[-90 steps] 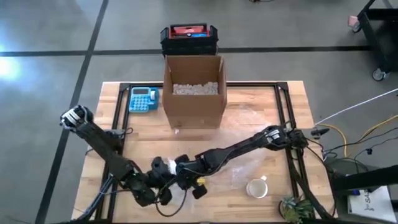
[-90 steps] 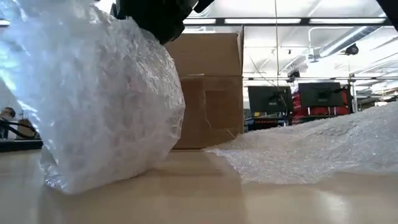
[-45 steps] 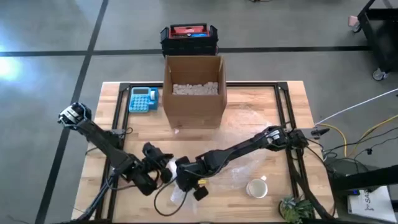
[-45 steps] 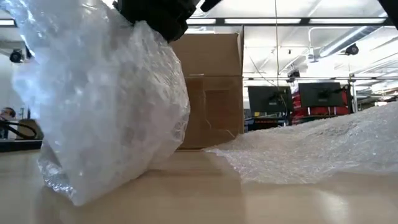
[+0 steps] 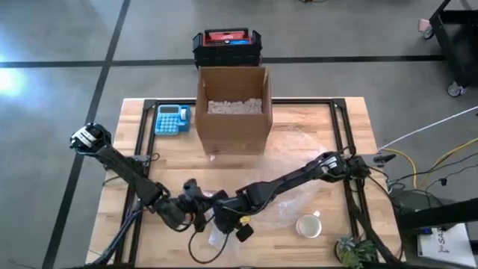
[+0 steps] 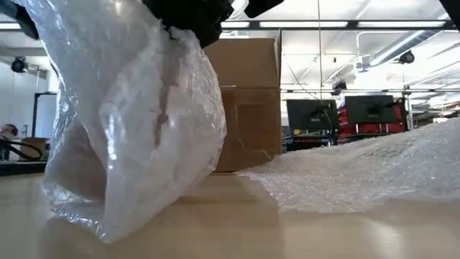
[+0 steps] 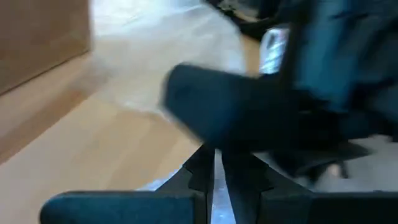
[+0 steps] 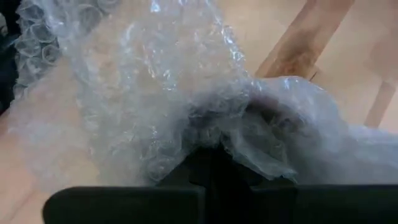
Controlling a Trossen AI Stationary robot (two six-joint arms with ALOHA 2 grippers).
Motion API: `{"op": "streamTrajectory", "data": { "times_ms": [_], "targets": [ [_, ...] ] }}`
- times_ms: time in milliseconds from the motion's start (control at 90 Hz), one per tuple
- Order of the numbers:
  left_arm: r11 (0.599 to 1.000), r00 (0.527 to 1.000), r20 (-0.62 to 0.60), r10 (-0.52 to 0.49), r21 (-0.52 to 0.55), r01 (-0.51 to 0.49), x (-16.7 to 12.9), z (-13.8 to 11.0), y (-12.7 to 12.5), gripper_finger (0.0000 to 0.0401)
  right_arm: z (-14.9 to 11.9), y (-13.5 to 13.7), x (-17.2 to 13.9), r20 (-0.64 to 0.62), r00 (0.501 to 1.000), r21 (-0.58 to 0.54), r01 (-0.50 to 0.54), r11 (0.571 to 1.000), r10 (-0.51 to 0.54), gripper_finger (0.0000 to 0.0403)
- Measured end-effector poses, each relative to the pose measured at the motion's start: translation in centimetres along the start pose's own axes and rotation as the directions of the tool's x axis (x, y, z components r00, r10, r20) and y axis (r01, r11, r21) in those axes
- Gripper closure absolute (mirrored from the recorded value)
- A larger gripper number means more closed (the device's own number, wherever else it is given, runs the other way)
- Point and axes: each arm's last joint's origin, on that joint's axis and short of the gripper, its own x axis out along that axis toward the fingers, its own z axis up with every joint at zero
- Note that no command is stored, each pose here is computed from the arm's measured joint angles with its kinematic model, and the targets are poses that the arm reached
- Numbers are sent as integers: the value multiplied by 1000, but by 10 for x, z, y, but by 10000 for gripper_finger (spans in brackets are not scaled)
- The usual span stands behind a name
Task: Wrap mug
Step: Wrap the purple mug with transparent bubble wrap
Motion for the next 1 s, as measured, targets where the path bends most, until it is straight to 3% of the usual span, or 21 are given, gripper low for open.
{"op": "streamTrajectory", "data": {
  "times_ms": [267,544,767,1000],
  "targets": [
    [999,999,-20,-44,-4,44,0,1,-3,381,2,0,-2,10,1000,-9,3,1000,-3,401],
    [994,994,38,-106,-1,106,-1,8,-10,381,3,1,-3,14,1000,3,6,1000,-6,401],
    [988,987,-59,-152,-39,150,2,-1,-11,381,3,2,-3,18,1000,3,-4,1000,4,401],
    [985,981,-106,-165,22,168,7,-10,-11,381,3,-1,-7,17,1000,16,10,1000,-10,401]
  ]
}}
